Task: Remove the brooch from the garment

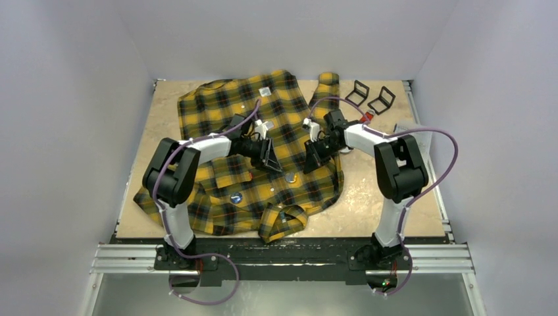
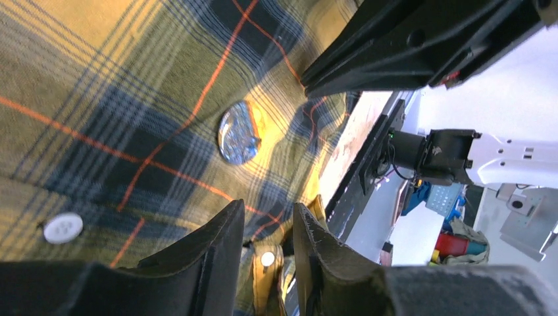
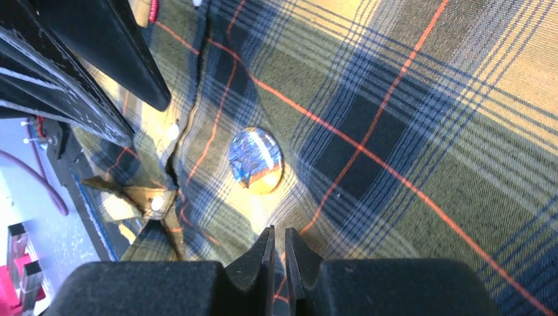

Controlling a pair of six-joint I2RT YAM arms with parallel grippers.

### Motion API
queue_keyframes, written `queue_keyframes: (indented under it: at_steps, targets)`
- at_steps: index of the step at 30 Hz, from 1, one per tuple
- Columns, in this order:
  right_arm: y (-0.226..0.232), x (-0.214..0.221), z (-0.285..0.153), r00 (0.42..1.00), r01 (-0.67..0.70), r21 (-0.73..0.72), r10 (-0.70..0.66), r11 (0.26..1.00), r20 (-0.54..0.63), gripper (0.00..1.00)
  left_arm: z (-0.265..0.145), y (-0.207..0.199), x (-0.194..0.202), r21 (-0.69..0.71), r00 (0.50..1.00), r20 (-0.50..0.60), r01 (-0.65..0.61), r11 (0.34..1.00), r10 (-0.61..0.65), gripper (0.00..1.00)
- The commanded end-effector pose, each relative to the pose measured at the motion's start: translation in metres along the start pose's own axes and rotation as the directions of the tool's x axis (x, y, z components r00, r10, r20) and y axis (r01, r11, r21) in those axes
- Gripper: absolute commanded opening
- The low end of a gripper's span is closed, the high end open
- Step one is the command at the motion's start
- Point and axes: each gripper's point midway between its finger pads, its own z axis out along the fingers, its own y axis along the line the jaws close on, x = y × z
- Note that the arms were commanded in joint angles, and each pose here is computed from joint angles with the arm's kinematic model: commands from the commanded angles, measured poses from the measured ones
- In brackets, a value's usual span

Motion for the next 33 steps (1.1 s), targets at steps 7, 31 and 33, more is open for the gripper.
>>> queue_keyframes:
  at_steps: [7,31,33]
  targets:
    - [-0.004,-0.006,0.025,1.000,0.025,0.030,-0.025,0.999,-0.008,0.13,0.034,0.010,-0.017,0.020,0.999,-0.019,0.051,0.998,-0.051,0.31]
    - [-0.020,0.020,0.053,0.997,0.027,0.043,-0.024,0.999,-0.071,0.11,0.052,-0.006,-0.010,0.076,0.997,-0.037,0.071,0.995,-0.068,0.20]
    - [-0.021,0.020,0.054,0.997,0.026,0.045,-0.023,0.999,-0.070,0.11,0.047,-0.016,-0.013,0.099,0.998,-0.015,0.063,0.993,-0.062,0.20]
